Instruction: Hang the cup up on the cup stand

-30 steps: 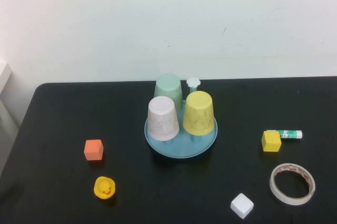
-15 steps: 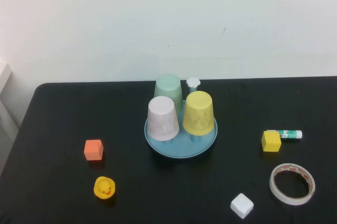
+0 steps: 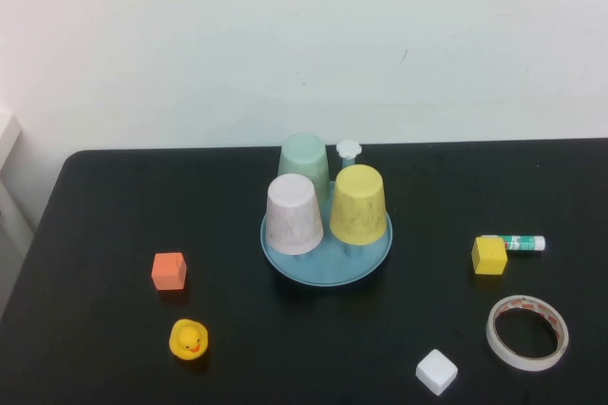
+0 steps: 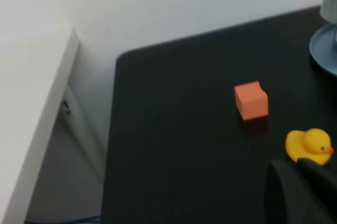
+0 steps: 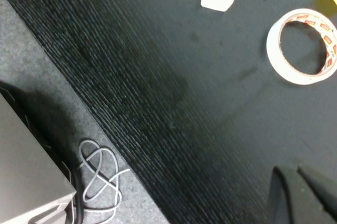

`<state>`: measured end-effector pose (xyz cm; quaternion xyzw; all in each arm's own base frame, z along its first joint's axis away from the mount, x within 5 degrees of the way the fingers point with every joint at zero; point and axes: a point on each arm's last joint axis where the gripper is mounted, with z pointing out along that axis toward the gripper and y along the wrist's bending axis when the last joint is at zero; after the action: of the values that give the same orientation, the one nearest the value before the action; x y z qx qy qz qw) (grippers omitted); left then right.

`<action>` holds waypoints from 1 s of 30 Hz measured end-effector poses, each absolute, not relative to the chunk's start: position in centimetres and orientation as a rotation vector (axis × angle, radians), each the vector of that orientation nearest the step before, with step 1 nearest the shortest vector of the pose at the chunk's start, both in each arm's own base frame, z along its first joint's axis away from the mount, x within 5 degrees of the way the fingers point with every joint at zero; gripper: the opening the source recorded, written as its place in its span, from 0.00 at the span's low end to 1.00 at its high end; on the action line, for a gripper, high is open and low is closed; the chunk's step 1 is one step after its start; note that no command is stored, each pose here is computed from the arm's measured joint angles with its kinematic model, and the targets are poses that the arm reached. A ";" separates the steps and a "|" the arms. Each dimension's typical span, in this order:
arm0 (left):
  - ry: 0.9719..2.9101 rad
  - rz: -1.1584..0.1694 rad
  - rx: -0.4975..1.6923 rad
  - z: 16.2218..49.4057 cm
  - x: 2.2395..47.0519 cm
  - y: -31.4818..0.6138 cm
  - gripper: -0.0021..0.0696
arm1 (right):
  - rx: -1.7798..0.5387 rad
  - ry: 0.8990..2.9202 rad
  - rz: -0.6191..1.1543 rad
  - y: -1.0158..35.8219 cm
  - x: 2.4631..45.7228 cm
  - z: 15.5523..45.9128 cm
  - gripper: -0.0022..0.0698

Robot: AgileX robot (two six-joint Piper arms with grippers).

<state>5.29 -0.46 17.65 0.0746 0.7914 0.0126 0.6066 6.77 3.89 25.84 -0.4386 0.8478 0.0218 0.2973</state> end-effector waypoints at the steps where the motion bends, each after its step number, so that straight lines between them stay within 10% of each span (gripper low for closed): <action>1: 1.834 0.027 0.172 17.6 5.3 -0.5 0.03 | -1.166 2.254 0.059 3.9 6.8 25.8 0.03; 30: 1.847 -0.094 0.040 17.6 5.2 -0.6 0.03 | -1.165 2.254 0.061 3.9 6.8 25.8 0.03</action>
<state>5.23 -0.59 17.60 0.0171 0.7973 -0.0405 0.6020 6.76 3.91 25.84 -0.4385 0.8478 0.0229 0.2973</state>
